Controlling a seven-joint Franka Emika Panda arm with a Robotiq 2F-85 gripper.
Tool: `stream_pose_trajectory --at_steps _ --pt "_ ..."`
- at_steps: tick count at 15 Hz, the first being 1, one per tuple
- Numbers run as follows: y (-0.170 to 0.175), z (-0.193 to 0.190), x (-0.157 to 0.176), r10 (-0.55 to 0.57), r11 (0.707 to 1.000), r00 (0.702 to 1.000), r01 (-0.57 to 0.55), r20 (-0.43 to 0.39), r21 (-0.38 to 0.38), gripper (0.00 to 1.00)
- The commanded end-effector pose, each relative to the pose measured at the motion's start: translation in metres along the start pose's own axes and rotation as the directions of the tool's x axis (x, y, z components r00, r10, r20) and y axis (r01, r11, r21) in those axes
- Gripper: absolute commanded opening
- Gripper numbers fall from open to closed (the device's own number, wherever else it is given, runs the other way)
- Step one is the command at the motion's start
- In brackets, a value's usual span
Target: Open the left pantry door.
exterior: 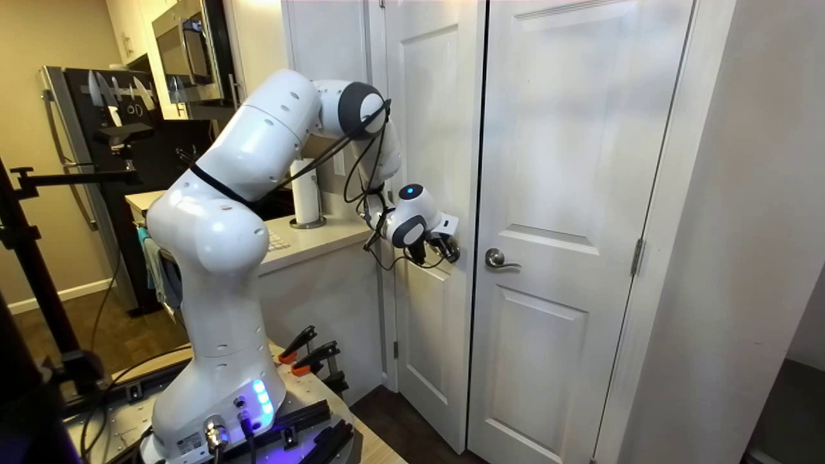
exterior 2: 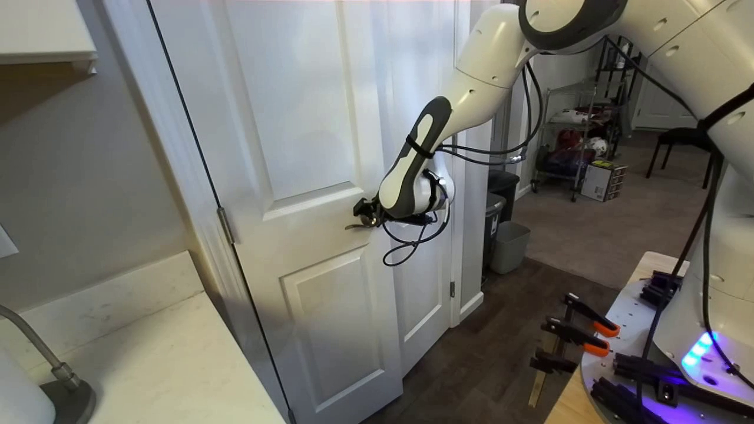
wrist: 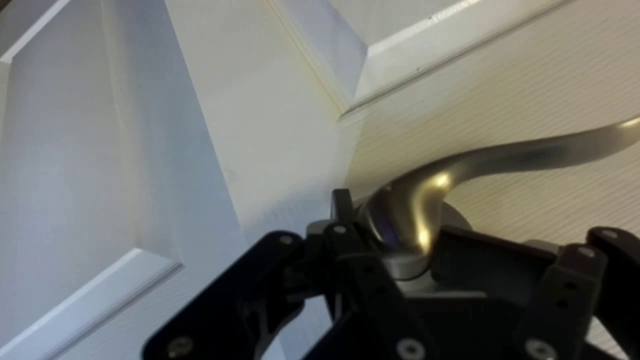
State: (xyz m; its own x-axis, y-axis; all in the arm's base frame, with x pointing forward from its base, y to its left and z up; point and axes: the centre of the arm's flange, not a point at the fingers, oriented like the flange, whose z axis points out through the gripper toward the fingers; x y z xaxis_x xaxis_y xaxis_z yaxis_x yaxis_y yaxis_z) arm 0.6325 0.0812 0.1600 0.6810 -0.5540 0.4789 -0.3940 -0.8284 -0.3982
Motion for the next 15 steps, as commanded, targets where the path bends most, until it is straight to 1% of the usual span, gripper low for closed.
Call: stream_pose_trajectory --at_steps 1,3,4,5,6,7,8,9,12,14,15 --pt "-0.009 -0.033 -0.026 -0.069 0.997 0.989 0.073 0.134 -0.03 0.12" --pt "-0.008 -0.044 -0.032 -0.063 0.997 0.979 0.071 0.191 -0.035 0.12" --pt "-0.01 -0.049 -0.037 -0.061 0.998 0.973 0.067 0.224 -0.02 0.12" --pt "-0.013 -0.052 -0.043 -0.06 0.998 0.965 0.066 0.256 -0.015 0.34" --pt "-0.014 -0.054 -0.048 -0.067 0.997 0.956 0.075 0.285 -0.015 0.62" --pt "-0.015 -0.056 -0.053 -0.067 0.997 0.949 0.075 0.308 -0.017 0.6" --pt "-0.015 -0.059 -0.055 -0.069 0.997 0.944 0.08 0.323 -0.022 0.62" --pt "-0.014 -0.062 -0.056 -0.07 0.996 0.94 0.083 0.335 -0.025 0.66" --pt "-0.009 -0.067 -0.052 -0.068 0.995 0.937 0.088 0.344 -0.043 0.86" --pt "-0.01 -0.07 -0.049 -0.071 0.995 0.936 0.09 0.344 -0.039 0.98" --pt "-0.011 -0.071 -0.048 -0.073 0.996 0.934 0.089 0.349 -0.031 0.99"
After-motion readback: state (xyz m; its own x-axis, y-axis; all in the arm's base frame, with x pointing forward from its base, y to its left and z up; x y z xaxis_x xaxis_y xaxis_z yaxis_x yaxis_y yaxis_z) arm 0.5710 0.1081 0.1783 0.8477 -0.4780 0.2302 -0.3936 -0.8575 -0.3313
